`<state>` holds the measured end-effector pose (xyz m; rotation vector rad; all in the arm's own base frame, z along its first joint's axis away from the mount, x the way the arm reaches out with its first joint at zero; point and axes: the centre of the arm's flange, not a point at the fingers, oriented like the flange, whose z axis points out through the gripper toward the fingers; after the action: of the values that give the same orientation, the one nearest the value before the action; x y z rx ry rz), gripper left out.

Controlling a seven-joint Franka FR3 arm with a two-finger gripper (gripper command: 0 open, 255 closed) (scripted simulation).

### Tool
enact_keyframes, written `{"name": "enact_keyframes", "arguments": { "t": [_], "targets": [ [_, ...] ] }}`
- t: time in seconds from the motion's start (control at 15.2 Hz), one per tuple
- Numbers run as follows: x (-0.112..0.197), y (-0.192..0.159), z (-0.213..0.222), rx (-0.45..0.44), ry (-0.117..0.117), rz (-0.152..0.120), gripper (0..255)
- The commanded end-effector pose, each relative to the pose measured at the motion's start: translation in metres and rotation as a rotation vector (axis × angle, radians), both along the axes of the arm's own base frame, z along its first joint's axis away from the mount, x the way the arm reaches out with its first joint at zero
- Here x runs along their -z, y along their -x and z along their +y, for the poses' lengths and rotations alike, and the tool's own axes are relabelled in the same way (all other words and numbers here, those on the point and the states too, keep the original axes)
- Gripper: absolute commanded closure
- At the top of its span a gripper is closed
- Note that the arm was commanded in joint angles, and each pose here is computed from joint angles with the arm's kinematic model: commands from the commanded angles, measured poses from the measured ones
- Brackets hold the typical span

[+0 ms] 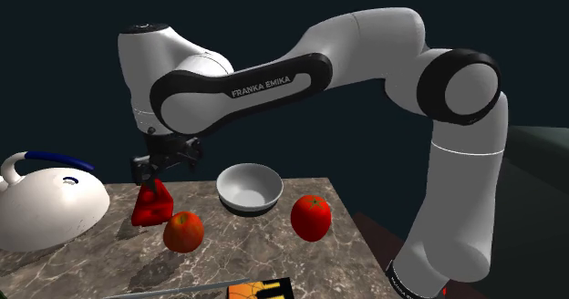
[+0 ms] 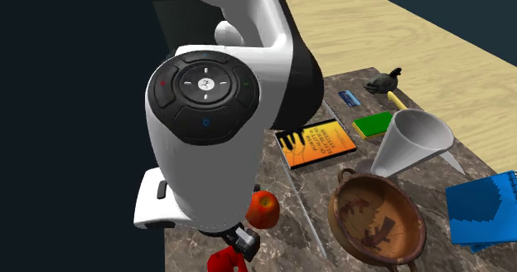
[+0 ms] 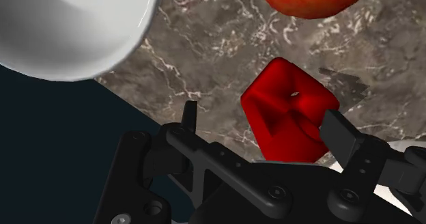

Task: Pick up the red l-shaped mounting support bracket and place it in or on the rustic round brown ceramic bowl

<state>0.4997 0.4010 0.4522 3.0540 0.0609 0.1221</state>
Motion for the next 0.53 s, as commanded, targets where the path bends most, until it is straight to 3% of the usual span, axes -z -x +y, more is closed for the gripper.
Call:
{"name": "enact_keyframes", "arguments": {
  "t": [0.0, 0.2, 0.46],
  "targets": [
    [0.003, -0.012, 0.018, 0.008, 0.001, -0.011, 0],
    [0.009, -0.028, 0.044, 0.015, 0.002, -0.023, 0],
    [0.03, -0.03, 0.042, 0.015, 0.002, -0.023, 0]
  ]
}}
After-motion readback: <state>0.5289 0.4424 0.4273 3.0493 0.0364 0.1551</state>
